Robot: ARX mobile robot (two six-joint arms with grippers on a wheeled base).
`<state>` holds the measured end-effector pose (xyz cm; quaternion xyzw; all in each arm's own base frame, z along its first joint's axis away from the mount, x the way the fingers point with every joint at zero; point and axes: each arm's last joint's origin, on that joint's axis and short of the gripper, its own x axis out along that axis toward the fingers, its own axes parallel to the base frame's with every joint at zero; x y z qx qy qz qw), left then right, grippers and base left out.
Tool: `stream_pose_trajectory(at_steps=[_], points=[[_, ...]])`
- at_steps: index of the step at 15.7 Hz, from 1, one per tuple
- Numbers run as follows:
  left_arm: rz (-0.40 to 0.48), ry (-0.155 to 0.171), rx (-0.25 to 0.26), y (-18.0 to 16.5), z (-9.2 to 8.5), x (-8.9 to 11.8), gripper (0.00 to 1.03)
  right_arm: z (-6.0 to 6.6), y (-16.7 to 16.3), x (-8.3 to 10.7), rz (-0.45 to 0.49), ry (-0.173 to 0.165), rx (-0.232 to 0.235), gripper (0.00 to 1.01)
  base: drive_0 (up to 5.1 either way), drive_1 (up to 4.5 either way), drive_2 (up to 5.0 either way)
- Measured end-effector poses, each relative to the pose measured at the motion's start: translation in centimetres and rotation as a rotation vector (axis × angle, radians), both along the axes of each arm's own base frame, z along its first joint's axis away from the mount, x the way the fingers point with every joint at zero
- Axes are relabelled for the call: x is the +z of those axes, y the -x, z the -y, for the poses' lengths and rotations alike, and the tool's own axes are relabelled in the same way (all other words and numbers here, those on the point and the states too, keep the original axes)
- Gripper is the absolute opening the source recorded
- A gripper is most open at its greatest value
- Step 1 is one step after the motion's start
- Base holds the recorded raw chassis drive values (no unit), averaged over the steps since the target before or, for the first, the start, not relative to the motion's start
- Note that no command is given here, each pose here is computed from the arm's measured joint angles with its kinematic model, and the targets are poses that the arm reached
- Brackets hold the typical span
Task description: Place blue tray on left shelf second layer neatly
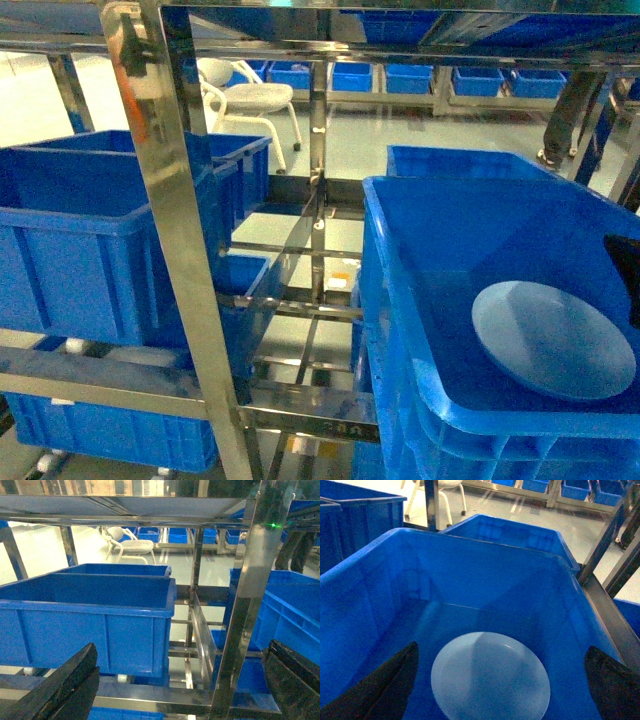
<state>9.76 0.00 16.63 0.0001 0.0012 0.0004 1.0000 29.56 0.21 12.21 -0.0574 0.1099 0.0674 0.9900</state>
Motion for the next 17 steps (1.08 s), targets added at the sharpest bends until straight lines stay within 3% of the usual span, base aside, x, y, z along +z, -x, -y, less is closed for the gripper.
stream_pose_trajectory(at_steps=[4,7,11,13,15,16,17], points=[[0.000,0.000,0.000,0.0,0.0,0.0,0.98,0.0,4.3,1.2,0.028,-0.029,0.014,0.98,0.0,0.00,0.0],[0.000,0.000,0.000,0.0,0.0,0.0,0.98,0.0,8.0,2.7,0.069,-0.026,0.020,0.98,0.0,0.00,0.0],[0.000,0.000,0.000,0.0,0.0,0.0,0.98,0.1,8.2,3.0,0.085,-0.024,0.012,0.98,0.0,0.00,0.0],[0.000,0.000,0.000,0.0,0.0,0.0,0.98,0.0,8.3,3.0,0.135,-0.033,-0.025,0.94,0.0,0.00,0.0],[0.001,0.000,0.000,0.0,0.0,0.0,0.98,0.1,8.8,3.2,0.163,-0.053,-0.094,0.83,0.0,0.00,0.0],[0.001,0.000,0.000,0.0,0.0,0.0,0.98,0.1,8.9,3.3,0.168,-0.057,-0.103,0.81,0.0,0.00,0.0],[0.000,0.000,0.000,0.0,0.0,0.0,0.98,0.2,9.8,3.9,0.202,-0.078,-0.123,0.70,0.0,0.00,0.0]])
